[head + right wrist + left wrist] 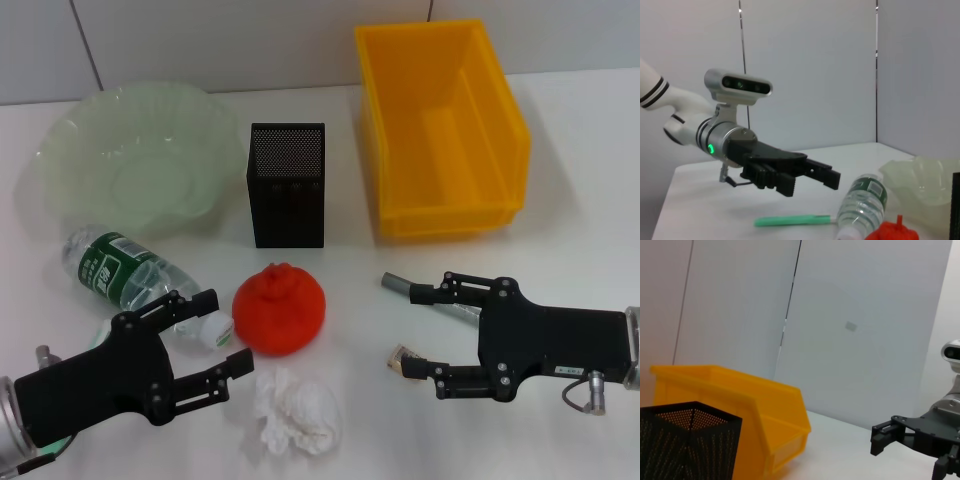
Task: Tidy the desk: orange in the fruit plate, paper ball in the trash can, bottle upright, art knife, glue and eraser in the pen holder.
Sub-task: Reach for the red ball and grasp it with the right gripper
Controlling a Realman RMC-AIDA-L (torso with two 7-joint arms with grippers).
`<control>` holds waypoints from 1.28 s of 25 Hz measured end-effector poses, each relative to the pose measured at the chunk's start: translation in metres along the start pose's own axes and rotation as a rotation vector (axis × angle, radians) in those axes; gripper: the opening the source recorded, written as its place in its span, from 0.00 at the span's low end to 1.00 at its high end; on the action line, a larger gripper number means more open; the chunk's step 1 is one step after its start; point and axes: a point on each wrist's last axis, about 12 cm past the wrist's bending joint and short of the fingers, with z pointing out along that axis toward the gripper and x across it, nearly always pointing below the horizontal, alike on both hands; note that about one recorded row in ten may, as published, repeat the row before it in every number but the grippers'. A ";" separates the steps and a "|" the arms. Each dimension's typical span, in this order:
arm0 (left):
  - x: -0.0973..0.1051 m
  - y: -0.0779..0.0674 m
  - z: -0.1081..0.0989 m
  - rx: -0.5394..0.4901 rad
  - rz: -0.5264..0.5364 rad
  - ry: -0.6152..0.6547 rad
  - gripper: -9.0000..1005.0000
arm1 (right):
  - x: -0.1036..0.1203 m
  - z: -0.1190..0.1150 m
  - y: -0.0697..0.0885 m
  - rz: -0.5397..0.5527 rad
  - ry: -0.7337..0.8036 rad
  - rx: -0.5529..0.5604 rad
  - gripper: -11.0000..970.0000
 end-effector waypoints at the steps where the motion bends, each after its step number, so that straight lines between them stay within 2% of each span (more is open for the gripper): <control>1: 0.000 0.000 0.000 0.000 0.000 0.000 0.84 | 0.000 0.000 0.000 0.001 -0.004 0.004 0.77; 6: -0.004 -0.001 -0.007 -0.004 0.033 -0.011 0.84 | -0.001 -0.004 0.003 0.003 -0.028 0.015 0.75; 8: -0.015 0.000 -0.010 0.003 0.075 -0.021 0.84 | 0.000 -0.006 0.004 0.005 -0.032 0.018 0.75; 13: -0.021 0.003 -0.013 -0.008 0.087 -0.024 0.84 | -0.009 -0.017 0.003 -0.020 -0.086 0.044 0.74; 18: -0.024 0.009 -0.005 -0.008 0.103 -0.010 0.84 | -0.010 -0.018 -0.002 0.008 -0.081 0.081 0.73; 22: -0.025 0.011 -0.009 -0.042 0.114 -0.029 0.84 | -0.007 0.007 -0.010 0.040 -0.088 0.088 0.72; 23: -0.022 0.009 -0.013 -0.059 0.107 -0.033 0.84 | -0.005 0.024 -0.016 0.052 -0.069 0.098 0.72; 24: -0.022 0.009 -0.013 -0.059 0.107 -0.033 0.84 | -0.005 0.024 -0.016 0.052 -0.069 0.098 0.71; 28: -0.016 0.005 -0.020 -0.079 0.087 -0.027 0.83 | -0.005 0.055 -0.029 0.050 -0.023 0.105 0.71; 32: -0.011 0.002 -0.026 -0.100 0.083 -0.025 0.83 | -0.008 0.081 -0.034 0.058 0.023 0.073 0.70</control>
